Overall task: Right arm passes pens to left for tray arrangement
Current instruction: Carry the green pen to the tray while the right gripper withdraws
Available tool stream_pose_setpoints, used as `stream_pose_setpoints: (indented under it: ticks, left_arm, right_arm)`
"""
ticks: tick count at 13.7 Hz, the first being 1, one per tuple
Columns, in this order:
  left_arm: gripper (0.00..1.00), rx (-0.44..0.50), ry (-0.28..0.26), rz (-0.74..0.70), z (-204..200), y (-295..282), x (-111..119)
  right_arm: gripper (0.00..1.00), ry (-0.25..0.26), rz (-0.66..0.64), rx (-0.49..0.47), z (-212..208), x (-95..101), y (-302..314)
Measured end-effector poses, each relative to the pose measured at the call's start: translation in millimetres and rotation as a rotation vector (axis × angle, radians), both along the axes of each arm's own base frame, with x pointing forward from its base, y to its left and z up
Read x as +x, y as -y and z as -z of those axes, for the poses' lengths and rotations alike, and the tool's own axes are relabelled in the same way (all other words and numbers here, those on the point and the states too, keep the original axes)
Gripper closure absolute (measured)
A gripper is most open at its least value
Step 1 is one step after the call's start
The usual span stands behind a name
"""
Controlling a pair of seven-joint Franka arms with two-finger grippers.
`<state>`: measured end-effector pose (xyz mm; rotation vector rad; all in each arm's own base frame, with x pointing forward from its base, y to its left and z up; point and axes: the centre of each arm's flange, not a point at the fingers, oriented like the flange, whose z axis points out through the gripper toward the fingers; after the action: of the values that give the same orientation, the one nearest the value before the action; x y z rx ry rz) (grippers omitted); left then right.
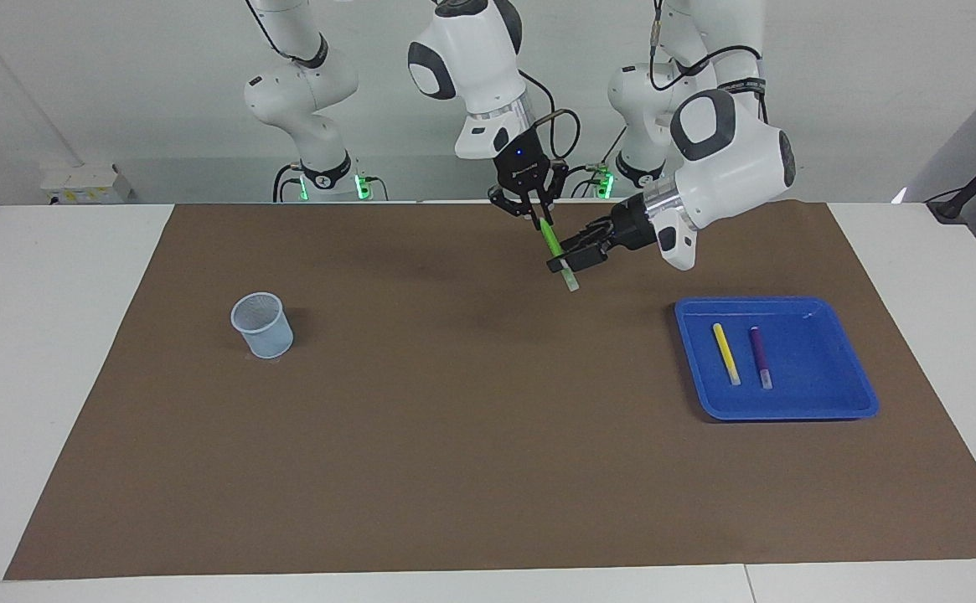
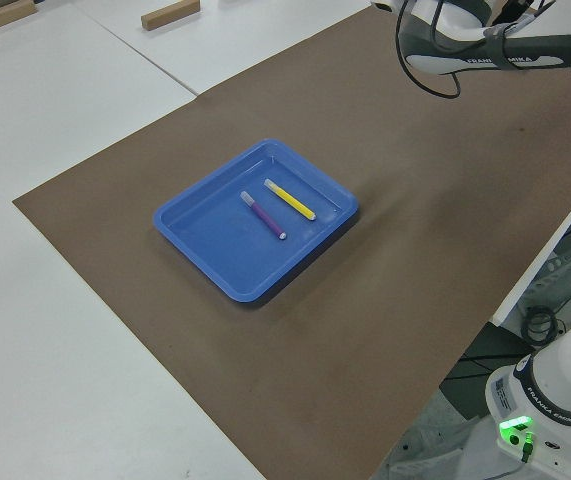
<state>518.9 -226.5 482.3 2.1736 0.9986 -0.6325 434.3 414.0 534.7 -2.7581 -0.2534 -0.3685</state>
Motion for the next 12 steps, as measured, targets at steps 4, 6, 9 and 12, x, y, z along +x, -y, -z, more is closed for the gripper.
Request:
stream_pose_setpoints:
  ticks: [4, 6, 9, 12]
  left_arm:
    - [0.75, 0.011, 0.012, 0.023, 2.3, -0.4, -0.9]
    - [0.75, 0.011, 0.014, 0.024, 2.1, -0.4, -0.8]
    - [0.75, 0.011, 0.016, 0.026, 1.8, -0.4, -0.8]
    - [0.82, 0.010, 0.023, 0.027, -1.7, -0.5, -0.1]
  right_arm:
    - [0.83, 0.010, -0.003, 0.000, -2.2, 3.1, 2.5]
    - [0.83, 0.011, -0.005, 0.000, -2.3, 3.1, 2.4]
    - [0.82, 0.011, -0.005, 0.000, -2.5, 3.2, 2.5]
    - [0.54, 0.010, -0.004, -0.001, -1.9, 3.9, 3.0]
